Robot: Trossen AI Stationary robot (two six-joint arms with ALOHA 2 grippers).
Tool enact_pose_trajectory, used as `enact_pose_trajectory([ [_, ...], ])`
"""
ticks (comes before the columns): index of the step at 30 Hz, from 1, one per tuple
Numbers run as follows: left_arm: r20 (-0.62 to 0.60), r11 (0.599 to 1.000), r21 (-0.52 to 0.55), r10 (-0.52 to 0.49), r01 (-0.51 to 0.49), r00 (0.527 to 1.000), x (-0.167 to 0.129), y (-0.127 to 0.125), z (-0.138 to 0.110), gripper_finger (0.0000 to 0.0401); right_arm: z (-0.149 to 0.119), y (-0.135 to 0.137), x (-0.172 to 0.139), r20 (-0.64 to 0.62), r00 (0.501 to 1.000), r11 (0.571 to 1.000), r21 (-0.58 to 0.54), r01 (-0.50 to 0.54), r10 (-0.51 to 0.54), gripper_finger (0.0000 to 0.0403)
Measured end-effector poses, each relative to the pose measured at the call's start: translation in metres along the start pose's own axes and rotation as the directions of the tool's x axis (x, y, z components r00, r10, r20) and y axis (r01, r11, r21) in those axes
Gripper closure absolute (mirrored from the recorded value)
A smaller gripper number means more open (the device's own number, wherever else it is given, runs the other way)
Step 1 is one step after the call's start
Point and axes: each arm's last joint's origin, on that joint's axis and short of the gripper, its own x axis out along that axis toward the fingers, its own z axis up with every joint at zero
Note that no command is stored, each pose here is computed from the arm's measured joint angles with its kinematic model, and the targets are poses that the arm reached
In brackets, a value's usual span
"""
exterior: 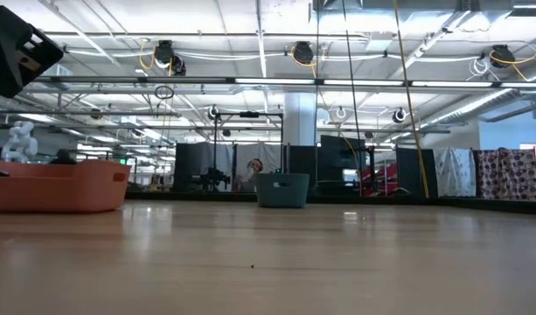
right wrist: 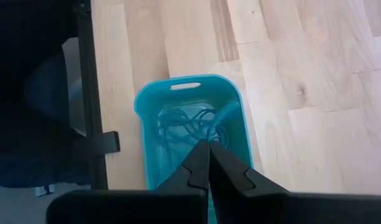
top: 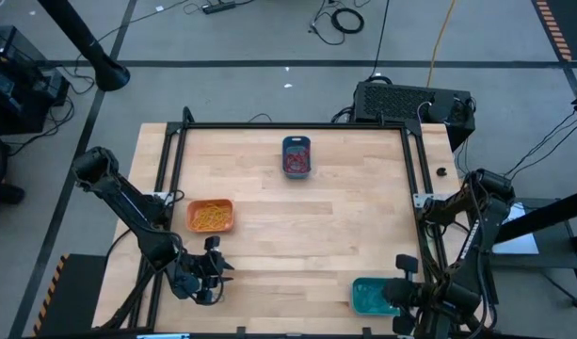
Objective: Sort rubber bands into baskets
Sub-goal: Put the right blue rubber band into the light blue bin, then put the blue rubber band into the light blue bin
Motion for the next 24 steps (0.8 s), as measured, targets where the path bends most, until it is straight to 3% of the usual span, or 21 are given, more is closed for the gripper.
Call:
enact_pose_trajectory([
  [7,0.0,1.0,0.0,0.0,0.0,1.0,0.0,0.0,0.0,0.0267,-0.0015,-0.0048,-0.0001,-0.015,0.999,0.998,0.041,0.046,-0.046,0.0397],
  [19,-0.001,1.0,0.001,0.0,0.0,1.0,0.0,0.0,-0.0001,0.0267,-0.0015,-0.0059,-0.0002,-0.009,0.998,0.997,0.05,0.058,-0.058,0.0348],
  [24,-0.001,1.0,0.002,0.001,-0.001,1.0,0.0,0.0001,-0.0001,0.0267,0.0015,-0.0044,-0.0002,0.079,0.995,0.998,0.004,0.06,-0.06,0.0335],
])
